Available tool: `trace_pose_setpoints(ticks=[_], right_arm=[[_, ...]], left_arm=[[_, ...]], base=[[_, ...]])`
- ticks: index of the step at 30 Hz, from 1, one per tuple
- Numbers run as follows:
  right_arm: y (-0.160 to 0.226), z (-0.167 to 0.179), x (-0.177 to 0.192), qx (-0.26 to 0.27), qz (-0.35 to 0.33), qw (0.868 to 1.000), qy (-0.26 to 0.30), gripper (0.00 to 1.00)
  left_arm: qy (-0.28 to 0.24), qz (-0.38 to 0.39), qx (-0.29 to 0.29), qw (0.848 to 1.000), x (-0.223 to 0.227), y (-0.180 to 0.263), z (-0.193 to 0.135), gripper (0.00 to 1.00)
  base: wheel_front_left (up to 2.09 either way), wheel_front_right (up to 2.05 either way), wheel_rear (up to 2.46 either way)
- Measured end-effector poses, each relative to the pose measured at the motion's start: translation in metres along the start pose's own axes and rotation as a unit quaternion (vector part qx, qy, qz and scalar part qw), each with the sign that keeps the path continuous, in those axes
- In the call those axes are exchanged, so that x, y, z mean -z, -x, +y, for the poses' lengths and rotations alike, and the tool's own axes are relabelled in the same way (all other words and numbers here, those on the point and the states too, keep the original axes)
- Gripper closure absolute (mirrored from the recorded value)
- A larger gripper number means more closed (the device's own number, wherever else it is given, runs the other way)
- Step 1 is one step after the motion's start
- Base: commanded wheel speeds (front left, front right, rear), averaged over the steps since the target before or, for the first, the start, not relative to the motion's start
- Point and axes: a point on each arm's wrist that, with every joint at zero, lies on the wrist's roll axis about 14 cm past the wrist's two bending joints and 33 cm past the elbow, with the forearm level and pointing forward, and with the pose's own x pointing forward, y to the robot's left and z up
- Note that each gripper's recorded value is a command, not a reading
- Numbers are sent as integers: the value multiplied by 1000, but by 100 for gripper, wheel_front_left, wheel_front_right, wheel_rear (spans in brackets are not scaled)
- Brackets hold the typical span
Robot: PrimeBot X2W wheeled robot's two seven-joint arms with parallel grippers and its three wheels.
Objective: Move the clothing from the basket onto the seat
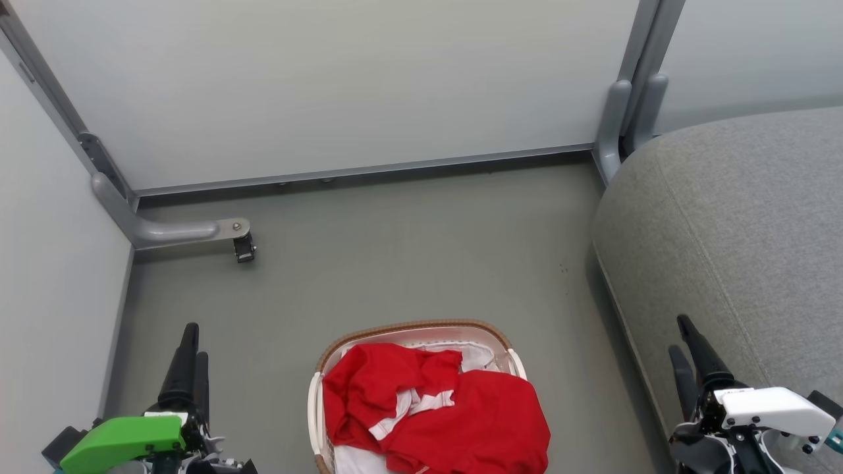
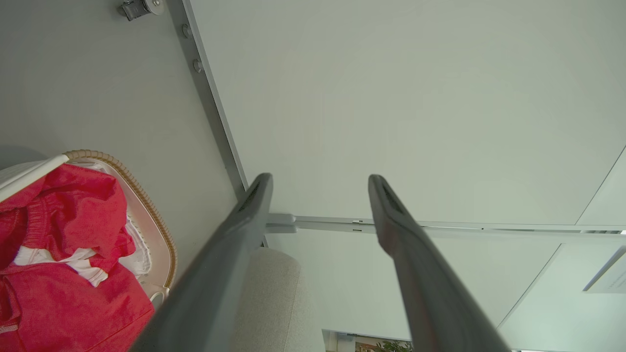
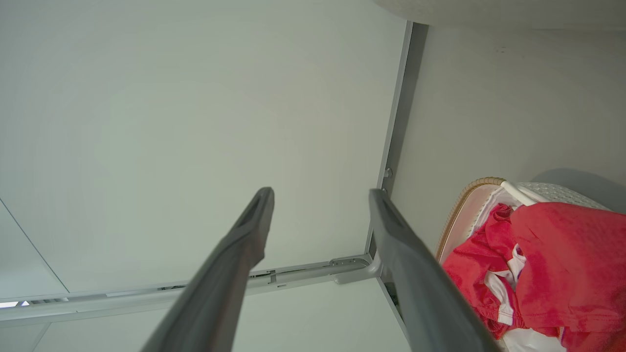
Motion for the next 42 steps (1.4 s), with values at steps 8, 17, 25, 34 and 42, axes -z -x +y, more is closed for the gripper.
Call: trace_pose_setpoints(ticks=[8, 17, 25, 34, 42], right_arm=[[2, -1, -4, 1, -13, 999, 31, 0], [2, 7, -10, -9, -27, 994, 101, 0], [0, 28, -4, -42, -25, 974, 220, 0], [3, 31, 4, -52, -21, 946, 318, 0], [4, 30, 15, -59, -9, 918, 392, 0]], left_arm=[[-36, -3, 9, 999, 4, 2, -7, 0], [-112, -7, 16, 994, 7, 3, -18, 0], [-193, -9, 22, 981, 12, 4, -23, 0], [-293, -12, 25, 956, 17, 7, -24, 0], [-372, -13, 32, 928, 22, 9, -26, 0]], base=[[0, 0, 0], [0, 0, 0], [0, 0, 0], [0, 0, 0], [0, 0, 0]])
